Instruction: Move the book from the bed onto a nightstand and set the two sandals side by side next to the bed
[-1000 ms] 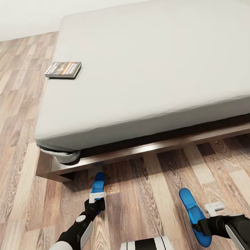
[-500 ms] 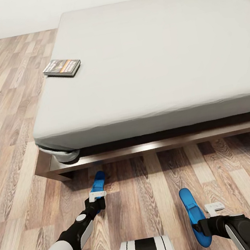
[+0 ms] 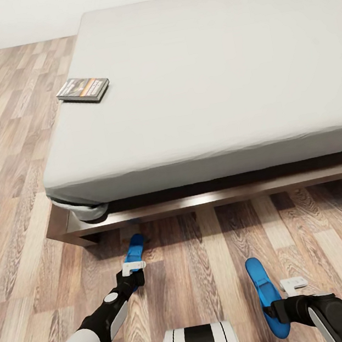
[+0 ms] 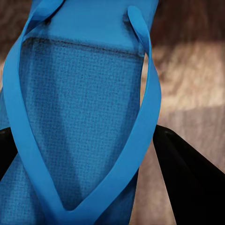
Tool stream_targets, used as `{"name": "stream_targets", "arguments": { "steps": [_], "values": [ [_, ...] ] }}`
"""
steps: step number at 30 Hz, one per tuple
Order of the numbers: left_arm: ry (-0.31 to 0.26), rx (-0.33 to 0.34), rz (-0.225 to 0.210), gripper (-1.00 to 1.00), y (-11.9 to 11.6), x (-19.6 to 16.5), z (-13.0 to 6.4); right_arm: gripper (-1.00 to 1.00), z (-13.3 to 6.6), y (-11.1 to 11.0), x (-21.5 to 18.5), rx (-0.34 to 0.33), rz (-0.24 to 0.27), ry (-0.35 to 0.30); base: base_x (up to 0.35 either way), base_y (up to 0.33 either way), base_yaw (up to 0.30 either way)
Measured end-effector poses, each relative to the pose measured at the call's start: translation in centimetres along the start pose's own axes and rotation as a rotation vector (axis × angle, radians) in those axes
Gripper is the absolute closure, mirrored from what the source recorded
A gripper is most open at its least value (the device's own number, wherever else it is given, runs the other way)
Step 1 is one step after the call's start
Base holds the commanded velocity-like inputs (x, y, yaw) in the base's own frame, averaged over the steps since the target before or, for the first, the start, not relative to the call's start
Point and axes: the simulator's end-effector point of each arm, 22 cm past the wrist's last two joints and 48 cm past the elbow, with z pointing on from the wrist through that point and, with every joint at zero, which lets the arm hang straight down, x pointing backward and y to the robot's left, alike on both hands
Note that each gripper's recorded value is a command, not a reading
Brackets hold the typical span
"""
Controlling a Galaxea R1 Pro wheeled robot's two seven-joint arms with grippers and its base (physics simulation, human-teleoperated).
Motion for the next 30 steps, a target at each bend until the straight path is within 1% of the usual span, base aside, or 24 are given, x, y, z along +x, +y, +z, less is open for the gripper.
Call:
{"name": "stream_targets", "arguments": {
  "steps": [19,22,30],
  "values": [
    [-0.013,0.003,0.000,1.00,-0.18,-0.63,0.06,1.00,0.06,-0.03,0.11,0.000,0.001,0.003,0.000,0.000,0.000],
    [-0.002,0.003,-0.002,1.00,-0.16,0.09,0.33,1.00,0.46,-0.05,0.52,0.000,0.002,0.015,0.000,0.000,0.000],
    [-0.003,0.003,-0.002,1.00,-0.17,0.00,0.34,1.00,0.46,-0.04,0.51,0.000,0.003,0.015,0.000,0.000,0.000]
  ]
}}
